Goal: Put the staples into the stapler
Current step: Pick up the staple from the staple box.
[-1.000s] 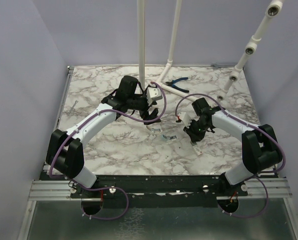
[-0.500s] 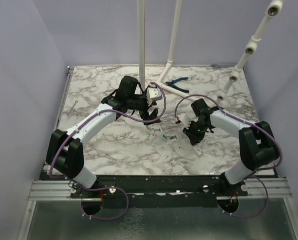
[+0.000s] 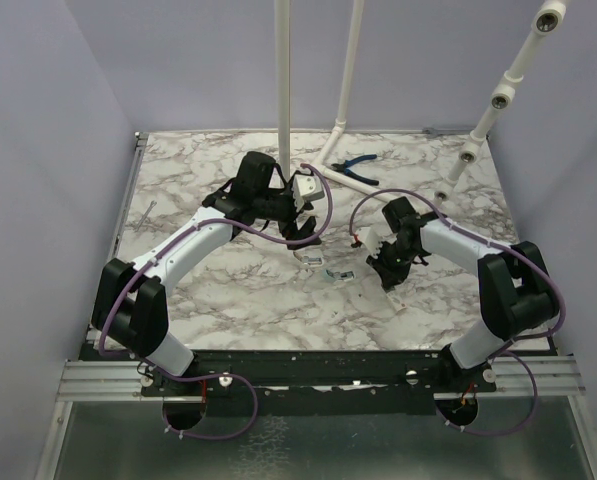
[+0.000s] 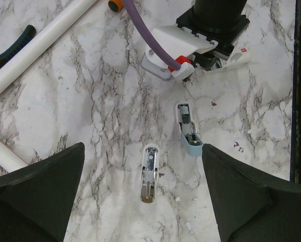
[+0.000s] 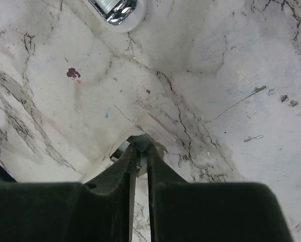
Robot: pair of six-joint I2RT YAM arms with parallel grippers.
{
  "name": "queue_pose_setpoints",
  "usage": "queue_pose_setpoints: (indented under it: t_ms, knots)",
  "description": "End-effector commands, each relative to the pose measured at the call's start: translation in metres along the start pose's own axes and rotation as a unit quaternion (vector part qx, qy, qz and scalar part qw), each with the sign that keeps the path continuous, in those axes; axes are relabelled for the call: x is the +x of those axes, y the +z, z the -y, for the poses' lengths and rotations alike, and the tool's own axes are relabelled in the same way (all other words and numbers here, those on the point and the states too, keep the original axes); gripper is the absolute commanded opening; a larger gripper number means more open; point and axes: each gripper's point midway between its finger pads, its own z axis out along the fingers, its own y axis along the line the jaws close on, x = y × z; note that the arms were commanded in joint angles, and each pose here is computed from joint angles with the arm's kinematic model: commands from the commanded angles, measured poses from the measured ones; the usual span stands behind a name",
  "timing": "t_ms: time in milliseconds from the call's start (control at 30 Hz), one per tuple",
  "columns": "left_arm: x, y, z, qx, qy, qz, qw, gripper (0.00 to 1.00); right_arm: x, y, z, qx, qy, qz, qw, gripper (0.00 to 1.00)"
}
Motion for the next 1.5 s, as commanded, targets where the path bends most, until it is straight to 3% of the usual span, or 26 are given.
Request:
queue_pose_setpoints:
  t_ms: [0, 1233, 1467]
  knots:
    - [-0.01, -0.006, 0.005, 0.007, 0.015, 0.017, 1.0, 0.99, -0.001, -0.003, -0.002, -0.008, -0.001, -0.011, 1.0, 0.12]
    - [-0.009, -0.007, 0.004, 0.004, 0.018, 0.016, 1.0, 0.99, -0.031, -0.025, -0.006, -0.021, 0.001, 0.038, 0.999, 0.08]
    - [-0.006, -0.007, 0.0, -0.007, 0.013, 0.014, 1.0, 0.99, -0.059, -0.041, -0.008, -0.033, 0.011, 0.083, 0.996, 0.08]
